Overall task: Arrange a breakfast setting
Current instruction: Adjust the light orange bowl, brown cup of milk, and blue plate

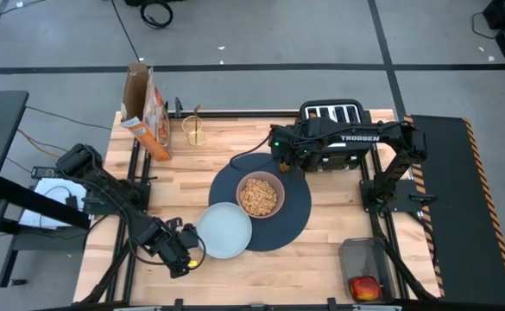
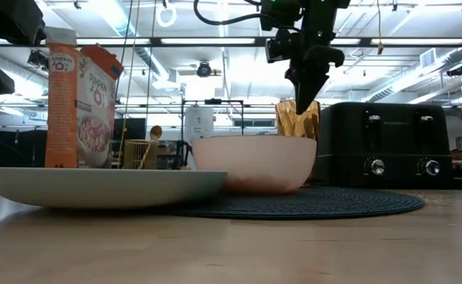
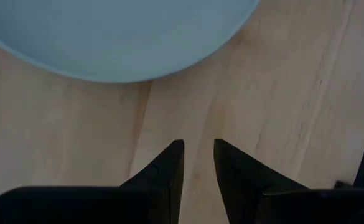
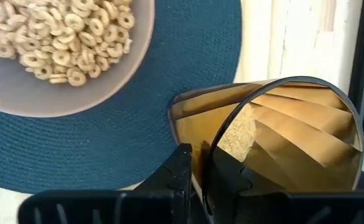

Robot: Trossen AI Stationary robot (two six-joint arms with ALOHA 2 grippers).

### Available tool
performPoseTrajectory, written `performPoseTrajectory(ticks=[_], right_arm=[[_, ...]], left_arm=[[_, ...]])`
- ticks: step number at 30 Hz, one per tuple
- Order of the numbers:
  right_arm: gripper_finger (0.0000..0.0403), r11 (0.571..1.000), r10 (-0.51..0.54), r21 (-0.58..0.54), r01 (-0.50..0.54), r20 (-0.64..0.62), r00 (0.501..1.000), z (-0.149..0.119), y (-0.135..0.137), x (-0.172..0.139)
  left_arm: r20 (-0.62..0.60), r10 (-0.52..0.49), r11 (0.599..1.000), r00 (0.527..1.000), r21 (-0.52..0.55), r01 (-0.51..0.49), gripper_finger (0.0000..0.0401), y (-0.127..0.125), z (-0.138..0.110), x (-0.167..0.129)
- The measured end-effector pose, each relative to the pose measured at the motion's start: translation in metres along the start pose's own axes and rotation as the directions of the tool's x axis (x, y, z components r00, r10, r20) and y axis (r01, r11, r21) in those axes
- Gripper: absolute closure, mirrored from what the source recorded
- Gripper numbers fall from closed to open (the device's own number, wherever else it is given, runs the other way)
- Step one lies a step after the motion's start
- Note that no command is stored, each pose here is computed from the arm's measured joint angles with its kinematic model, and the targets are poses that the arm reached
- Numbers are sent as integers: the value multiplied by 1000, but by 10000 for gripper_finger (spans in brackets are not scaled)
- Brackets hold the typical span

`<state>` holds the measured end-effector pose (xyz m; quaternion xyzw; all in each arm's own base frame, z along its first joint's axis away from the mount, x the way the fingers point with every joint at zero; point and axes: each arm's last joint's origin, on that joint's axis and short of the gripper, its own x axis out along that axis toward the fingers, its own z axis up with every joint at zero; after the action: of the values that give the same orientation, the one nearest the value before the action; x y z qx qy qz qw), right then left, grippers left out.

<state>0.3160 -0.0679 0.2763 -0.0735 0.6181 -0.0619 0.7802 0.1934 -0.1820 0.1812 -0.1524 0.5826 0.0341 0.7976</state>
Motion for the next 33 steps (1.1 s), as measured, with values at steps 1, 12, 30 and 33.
performPoseTrajectory(ticks=[1,12,30,33], right_arm=[[358,1000,1,-1,-1,2,1000,0,0,0],[357,999,-34,7,34,22,999,3,-1,0],[308,999,-41,-3,41,-35,999,3,0,10],[286,999,-44,-1,44,-34,998,4,0,12]], left_arm=[[-1,-1,1000,1000,-1,1,305,0,0,0],[2,-10,1000,1000,-20,10,305,-2,-2,0],[9,-33,999,999,-27,33,305,-4,0,0],[8,-34,999,999,-42,34,305,-4,-1,0]])
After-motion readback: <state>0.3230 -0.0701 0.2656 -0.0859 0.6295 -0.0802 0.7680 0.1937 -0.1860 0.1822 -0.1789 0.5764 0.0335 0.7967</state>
